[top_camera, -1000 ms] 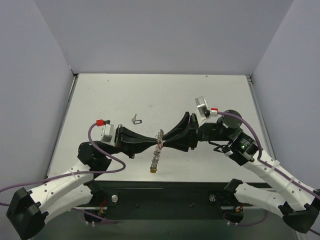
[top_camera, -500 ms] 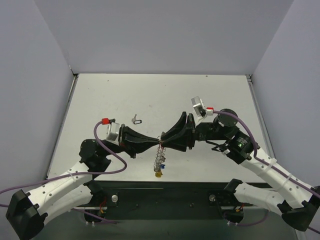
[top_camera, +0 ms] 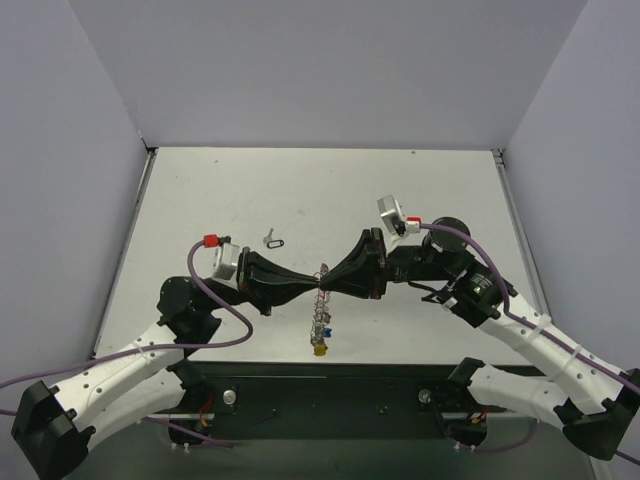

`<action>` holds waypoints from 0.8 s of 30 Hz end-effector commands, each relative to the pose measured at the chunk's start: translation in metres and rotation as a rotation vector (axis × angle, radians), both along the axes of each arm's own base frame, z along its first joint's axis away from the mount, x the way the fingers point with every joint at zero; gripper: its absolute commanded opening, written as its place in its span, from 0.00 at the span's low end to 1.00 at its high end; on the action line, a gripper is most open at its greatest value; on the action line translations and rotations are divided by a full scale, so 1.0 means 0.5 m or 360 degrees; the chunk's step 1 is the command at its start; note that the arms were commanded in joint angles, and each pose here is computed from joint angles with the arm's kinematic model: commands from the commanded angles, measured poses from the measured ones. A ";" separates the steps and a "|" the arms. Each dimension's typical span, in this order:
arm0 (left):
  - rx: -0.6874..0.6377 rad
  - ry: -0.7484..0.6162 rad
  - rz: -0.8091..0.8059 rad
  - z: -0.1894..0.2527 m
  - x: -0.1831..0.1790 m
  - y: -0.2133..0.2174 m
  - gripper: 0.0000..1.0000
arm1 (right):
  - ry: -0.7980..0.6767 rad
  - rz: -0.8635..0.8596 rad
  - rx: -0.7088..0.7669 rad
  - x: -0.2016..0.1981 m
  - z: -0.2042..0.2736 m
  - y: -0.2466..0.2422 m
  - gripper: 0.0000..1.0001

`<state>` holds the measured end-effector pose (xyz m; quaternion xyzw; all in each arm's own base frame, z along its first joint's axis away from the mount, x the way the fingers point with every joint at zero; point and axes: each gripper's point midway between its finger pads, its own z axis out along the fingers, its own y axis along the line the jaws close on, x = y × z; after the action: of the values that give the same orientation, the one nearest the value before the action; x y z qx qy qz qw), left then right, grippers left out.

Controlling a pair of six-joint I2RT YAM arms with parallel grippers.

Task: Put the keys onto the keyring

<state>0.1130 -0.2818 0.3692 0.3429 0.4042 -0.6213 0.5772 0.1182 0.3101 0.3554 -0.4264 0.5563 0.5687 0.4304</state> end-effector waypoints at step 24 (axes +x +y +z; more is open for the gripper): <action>0.0007 -0.0159 0.0016 0.100 -0.027 0.021 0.62 | -0.0404 -0.0053 0.0294 -0.005 0.040 -0.016 0.00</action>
<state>0.1121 -0.2800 0.3874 0.3689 0.4297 -0.5919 0.5735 0.1204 0.3074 0.3319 -0.4341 0.5525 0.5503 0.4510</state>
